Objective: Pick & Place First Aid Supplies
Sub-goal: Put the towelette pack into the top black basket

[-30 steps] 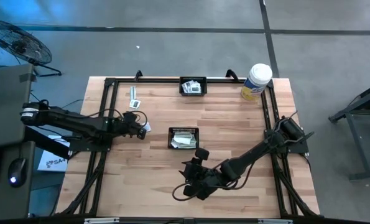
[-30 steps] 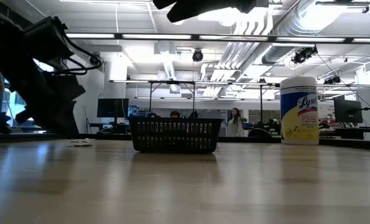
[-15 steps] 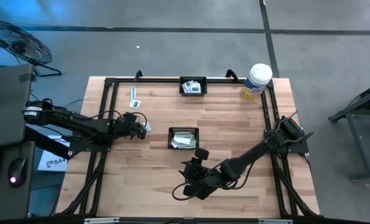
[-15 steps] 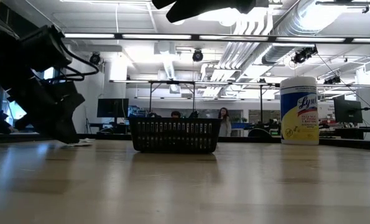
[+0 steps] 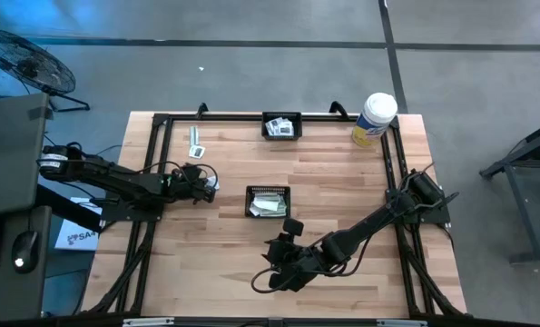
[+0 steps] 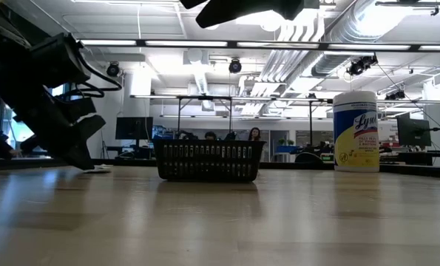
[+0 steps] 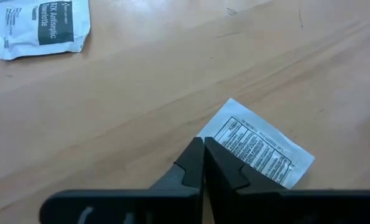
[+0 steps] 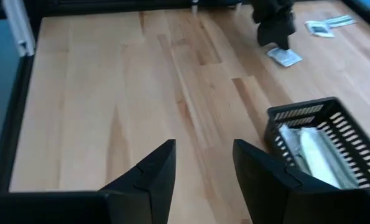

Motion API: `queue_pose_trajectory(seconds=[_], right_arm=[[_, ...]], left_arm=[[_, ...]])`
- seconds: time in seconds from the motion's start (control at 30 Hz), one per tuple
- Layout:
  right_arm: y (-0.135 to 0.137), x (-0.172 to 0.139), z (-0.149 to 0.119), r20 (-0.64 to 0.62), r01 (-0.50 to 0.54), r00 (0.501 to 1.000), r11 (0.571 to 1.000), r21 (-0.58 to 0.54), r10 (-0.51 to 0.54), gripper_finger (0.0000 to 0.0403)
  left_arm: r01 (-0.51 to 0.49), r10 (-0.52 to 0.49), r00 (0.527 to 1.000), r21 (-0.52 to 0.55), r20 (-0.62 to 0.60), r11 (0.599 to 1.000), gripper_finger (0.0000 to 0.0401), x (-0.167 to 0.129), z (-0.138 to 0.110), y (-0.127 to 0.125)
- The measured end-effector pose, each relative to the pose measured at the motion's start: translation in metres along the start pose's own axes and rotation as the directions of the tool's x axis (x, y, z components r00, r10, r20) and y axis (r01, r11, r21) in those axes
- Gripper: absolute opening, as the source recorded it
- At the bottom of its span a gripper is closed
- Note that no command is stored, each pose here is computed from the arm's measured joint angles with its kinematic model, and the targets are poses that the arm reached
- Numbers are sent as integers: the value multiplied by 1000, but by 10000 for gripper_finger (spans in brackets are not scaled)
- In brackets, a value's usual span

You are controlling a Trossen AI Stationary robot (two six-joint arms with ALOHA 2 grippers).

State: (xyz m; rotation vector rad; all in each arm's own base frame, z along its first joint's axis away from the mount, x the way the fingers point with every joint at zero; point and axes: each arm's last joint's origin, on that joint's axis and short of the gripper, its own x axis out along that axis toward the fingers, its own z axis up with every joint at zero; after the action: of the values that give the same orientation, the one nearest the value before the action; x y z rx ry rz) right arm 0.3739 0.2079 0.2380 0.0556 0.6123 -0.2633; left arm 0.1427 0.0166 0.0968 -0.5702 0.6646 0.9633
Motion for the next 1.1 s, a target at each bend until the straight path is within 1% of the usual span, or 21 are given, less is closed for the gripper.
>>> queue_pose_trajectory(seconds=[0.13, 0.23, 0.4, 0.5, 0.57, 0.63, 0.73, 0.87, 1.03, 1.1], right_arm=[[1, 0, 0, -12, -21, 1000, 1000, -4, 21, 154], [1, 0, 0, -10, -21, 1000, 1000, -5, 21, 154], [0, 0, 1, 14, 16, 1000, 1000, -4, -16, 154], [-4, 1, 3, 27, 47, 999, 999, 3, -47, 154], [-9, 2, 7, 35, 64, 997, 998, 12, -64, 154], [-14, 0, 11, 41, 85, 995, 996, 17, -86, 154], [-22, -13, 20, 46, 87, 995, 996, 32, -89, 154], [-27, -42, 27, 32, 48, 998, 998, 30, -49, 154], [-29, -70, 24, -30, 13, 999, 1000, 3, -13, 154], [-29, -75, 23, -43, 11, 999, 1000, -1, -11, 154]], left_arm=[[49, -50, 999, 33, 12, 998, 1, -9, 13, -10], [115, -118, 989, 42, 83, 992, 0, -21, 32, -23], [173, -186, 970, 96, 158, 980, 0, -38, 52, -36], [183, -207, 954, 126, 215, 975, 0, -47, 62, -43], [169, -203, 948, 152, 246, 974, 0, -51, 69, -46], [154, -191, 942, 148, 275, 977, 0, -53, 81, -49], [138, -181, 941, 165, 285, 977, 0, -49, 98, -53], [122, -183, 936, 209, 300, 970, 0, -37, 128, -63], [98, -168, 954, 269, 248, 958, 0, -1, 167, -82], [77, -149, 963, 299, 225, 951, 0, 17, 183, -93]])
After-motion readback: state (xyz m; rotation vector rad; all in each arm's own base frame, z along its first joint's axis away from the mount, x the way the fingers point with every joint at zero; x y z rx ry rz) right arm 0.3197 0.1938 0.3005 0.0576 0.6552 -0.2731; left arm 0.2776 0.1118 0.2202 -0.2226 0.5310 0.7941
